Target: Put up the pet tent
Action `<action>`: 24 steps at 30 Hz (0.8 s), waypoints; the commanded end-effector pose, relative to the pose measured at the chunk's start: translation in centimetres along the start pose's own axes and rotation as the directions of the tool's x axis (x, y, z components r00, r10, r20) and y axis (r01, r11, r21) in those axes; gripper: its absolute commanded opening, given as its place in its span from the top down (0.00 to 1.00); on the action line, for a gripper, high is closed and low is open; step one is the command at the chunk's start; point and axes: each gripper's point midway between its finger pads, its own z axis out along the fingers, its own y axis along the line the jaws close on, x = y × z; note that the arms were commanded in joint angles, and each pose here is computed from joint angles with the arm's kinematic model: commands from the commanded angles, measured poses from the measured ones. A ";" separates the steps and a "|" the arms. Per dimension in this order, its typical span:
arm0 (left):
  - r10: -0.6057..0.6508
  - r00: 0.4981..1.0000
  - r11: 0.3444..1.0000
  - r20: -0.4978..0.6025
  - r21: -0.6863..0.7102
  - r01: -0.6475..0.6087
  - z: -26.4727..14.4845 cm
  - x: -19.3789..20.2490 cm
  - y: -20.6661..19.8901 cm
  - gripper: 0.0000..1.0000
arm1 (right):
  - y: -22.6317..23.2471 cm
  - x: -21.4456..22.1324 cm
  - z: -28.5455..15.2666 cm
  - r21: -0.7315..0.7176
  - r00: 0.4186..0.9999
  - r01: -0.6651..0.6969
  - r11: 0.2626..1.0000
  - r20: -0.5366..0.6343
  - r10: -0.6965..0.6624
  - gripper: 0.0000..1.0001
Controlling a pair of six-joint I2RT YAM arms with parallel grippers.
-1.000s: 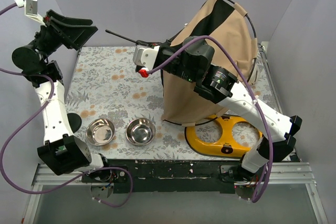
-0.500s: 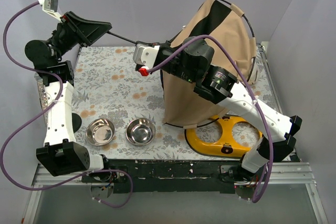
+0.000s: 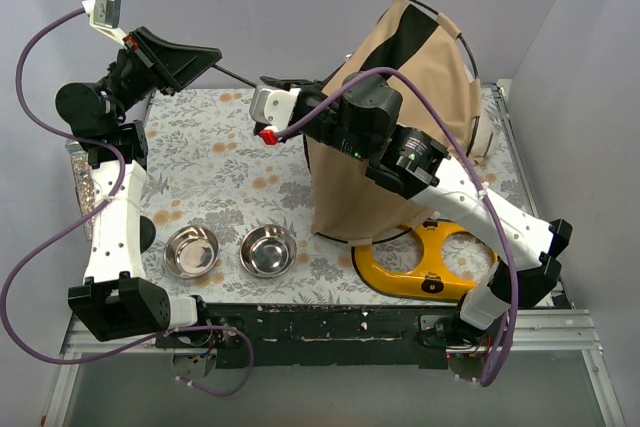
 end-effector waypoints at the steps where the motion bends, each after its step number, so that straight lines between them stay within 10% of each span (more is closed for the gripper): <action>1: -0.125 0.991 0.992 0.044 0.015 0.125 -0.1 -0.4 -2.1 1.00 | -2.2 -4.0 0.0 0.068 0.993 -0.038 0.997 0.114 0.030 0.58; 24: -0.138 0.987 0.990 0.079 0.014 0.137 -0.9 0.2 -3.7 1.00 | -3.3 -5.2 4.0 0.277 0.993 -0.063 0.959 0.114 0.032 0.58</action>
